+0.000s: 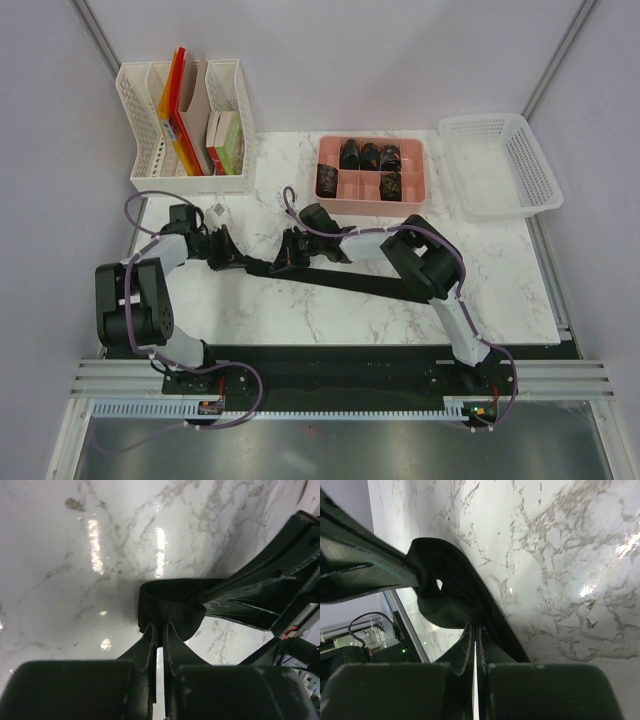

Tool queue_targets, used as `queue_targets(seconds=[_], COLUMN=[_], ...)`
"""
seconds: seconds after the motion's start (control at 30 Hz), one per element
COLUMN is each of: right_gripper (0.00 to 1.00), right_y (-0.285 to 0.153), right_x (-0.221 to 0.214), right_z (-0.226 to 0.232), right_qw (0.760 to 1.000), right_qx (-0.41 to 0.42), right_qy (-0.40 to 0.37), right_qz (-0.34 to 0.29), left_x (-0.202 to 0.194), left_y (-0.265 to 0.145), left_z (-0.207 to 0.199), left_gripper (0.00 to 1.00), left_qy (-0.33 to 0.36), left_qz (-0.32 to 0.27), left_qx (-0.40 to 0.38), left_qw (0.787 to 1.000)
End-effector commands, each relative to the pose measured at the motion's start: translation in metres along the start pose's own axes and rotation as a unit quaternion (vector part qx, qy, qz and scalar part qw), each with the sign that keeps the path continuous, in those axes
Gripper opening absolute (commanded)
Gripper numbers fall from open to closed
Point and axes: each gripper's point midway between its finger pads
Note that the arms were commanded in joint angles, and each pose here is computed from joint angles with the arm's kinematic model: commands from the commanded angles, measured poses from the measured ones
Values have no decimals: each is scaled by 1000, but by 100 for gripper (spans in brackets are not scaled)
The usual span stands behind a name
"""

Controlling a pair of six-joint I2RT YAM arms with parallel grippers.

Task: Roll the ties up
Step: Roll the tie at the center of the board.

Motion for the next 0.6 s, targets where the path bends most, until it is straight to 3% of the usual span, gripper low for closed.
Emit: queue_targets(seconds=[0.0,0.3,0.43,0.57], right_gripper=[0,0,0,0], right_y=[10,10,10,9], right_x=[-6,-6,-6,-6], right_z=[-42,-40,-38,-34], right_qw=[998,998,998,999], right_qx=[-60,-57,-52,-46], right_qy=[14,14,17,16], right_qz=[0,-1,0,2], left_x=[19,-5,-7,-12], left_y=[-10,16,29,39], left_z=[-35,-60,-57,-34], left_gripper=[2,2,2,2], left_qy=[49,75,61,48], left_qz=[-30,28,43,62], left_qx=[-8,-24,-19,40], left_qw=[998,997,997,996])
Point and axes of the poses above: each gripper's point midway between its finger pads, its own y axis out along the fingers, its own z axis along the line the jaws close on, x = y × z, and after that the axes turned 15 degrees about y, right-handed
